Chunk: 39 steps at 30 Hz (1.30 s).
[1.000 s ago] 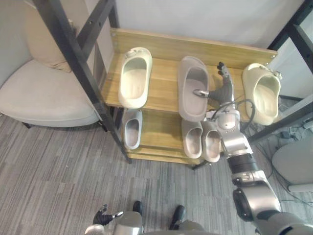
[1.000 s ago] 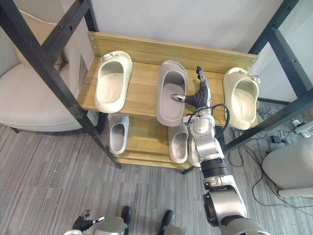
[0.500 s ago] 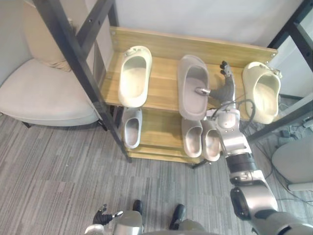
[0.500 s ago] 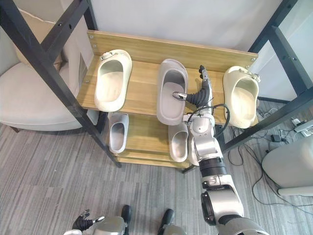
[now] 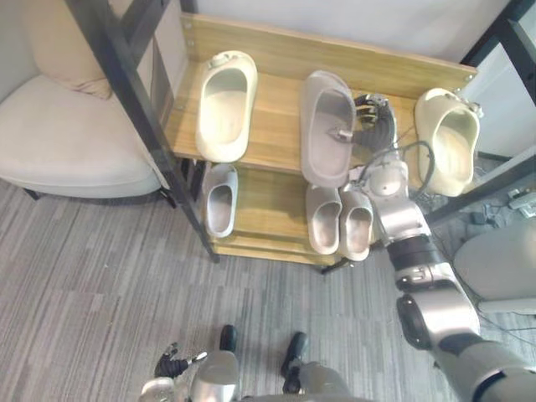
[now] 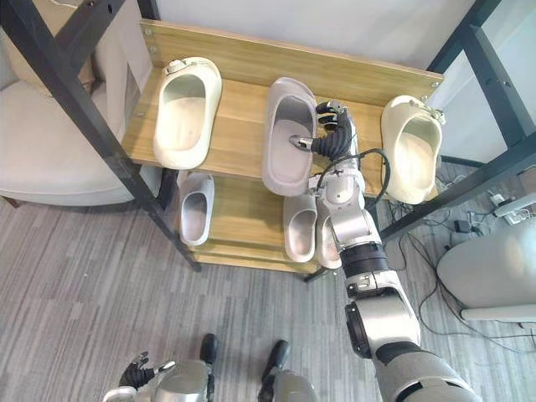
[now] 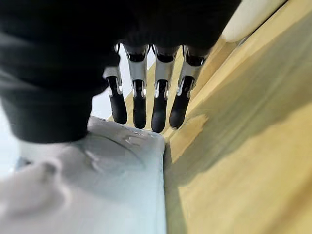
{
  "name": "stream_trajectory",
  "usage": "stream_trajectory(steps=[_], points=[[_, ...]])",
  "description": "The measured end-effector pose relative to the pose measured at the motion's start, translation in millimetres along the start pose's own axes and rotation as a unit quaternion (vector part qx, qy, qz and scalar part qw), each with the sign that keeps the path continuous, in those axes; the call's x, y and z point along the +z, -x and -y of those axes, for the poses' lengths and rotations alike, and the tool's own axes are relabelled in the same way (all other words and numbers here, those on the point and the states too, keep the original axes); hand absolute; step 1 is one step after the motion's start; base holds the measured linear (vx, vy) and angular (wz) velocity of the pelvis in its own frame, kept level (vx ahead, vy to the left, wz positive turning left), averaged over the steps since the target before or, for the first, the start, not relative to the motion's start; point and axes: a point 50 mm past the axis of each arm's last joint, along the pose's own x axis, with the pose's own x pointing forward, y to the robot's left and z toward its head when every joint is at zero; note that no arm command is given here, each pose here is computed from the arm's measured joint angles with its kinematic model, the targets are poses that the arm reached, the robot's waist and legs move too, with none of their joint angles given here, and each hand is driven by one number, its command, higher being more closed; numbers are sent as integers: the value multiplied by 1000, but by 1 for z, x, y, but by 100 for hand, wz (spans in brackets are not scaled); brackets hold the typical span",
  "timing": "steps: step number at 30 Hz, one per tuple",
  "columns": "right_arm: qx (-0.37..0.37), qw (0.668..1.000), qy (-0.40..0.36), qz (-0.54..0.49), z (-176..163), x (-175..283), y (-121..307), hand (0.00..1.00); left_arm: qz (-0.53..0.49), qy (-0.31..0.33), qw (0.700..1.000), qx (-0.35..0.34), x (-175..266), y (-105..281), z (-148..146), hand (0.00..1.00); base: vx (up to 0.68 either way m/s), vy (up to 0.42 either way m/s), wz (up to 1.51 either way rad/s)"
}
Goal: Organize the slippers on the shoe rack
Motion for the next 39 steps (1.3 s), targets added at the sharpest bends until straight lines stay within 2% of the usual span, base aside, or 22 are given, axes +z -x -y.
stream_trajectory(steps=[12, 21, 30, 39], points=[[12, 999, -35, 34, -6, 22, -6, 100, 11, 10, 1000, -3, 11, -4, 3, 0, 18, -24, 4], [2, 991, -116, 65, -14, 23, 39, 100, 5, -1, 1000, -4, 9, -3, 3, 0, 3, 6, -5], [-11, 988, -146, 56, -9, 9, 70, 100, -7, -13, 1000, -15, -1, 0, 9, 0, -2, 1, -2], [-13, 969, -228, 93, -3, 18, 106, 100, -24, -34, 999, -27, -12, 4, 13, 0, 0, 0, 0]])
